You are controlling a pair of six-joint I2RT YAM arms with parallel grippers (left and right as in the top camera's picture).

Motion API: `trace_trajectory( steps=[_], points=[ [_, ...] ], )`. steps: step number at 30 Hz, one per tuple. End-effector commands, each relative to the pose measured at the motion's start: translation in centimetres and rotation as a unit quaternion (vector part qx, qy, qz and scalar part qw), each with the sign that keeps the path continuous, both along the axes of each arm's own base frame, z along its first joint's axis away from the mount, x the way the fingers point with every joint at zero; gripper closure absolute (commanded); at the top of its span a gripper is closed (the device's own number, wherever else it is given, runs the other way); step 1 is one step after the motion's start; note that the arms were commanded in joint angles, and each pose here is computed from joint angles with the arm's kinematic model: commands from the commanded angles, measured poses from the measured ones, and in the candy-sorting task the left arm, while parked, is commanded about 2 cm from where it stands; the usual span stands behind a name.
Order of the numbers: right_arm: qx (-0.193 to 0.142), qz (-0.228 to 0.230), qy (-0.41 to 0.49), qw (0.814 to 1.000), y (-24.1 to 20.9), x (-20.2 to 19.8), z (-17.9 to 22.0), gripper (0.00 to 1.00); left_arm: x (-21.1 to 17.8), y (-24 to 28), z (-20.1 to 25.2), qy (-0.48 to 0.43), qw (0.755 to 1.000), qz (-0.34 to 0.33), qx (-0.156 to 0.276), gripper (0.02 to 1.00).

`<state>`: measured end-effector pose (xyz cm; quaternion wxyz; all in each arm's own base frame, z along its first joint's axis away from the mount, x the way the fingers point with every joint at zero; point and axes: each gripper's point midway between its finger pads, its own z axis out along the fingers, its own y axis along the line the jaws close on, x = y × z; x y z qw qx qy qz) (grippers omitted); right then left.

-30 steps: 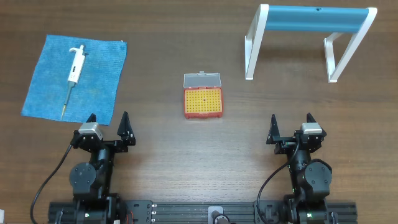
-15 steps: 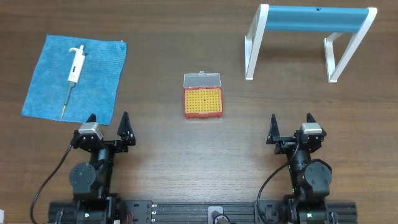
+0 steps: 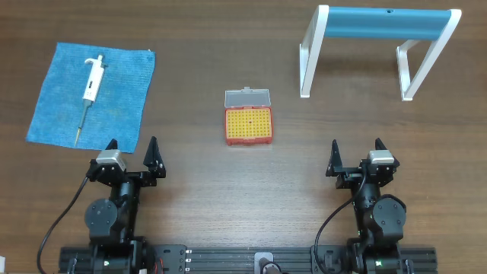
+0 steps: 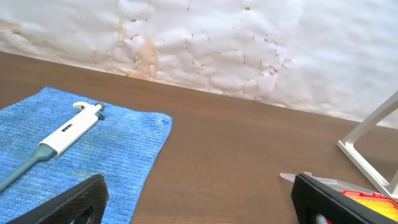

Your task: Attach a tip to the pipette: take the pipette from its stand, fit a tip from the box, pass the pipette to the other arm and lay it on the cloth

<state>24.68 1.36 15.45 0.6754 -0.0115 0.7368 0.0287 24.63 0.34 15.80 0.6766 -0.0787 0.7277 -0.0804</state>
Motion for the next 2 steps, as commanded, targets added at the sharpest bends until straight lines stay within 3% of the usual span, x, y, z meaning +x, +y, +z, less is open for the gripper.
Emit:
trace_trajectory(
  steps=[1, 2],
  points=[
    [-0.008, -0.005, -0.001, 1.0, -0.15, -0.04, -0.04, 0.027, -0.03, -0.16, -0.1, 0.0, 1.0, -0.004, 0.008, 0.062],
    [-0.008, -0.005, -0.001, 1.0, -0.15, -0.04, -0.04, 0.025, -0.03, -0.16, -0.1, 0.0, 1.0, -0.004, 0.008, 0.064]
  ],
)
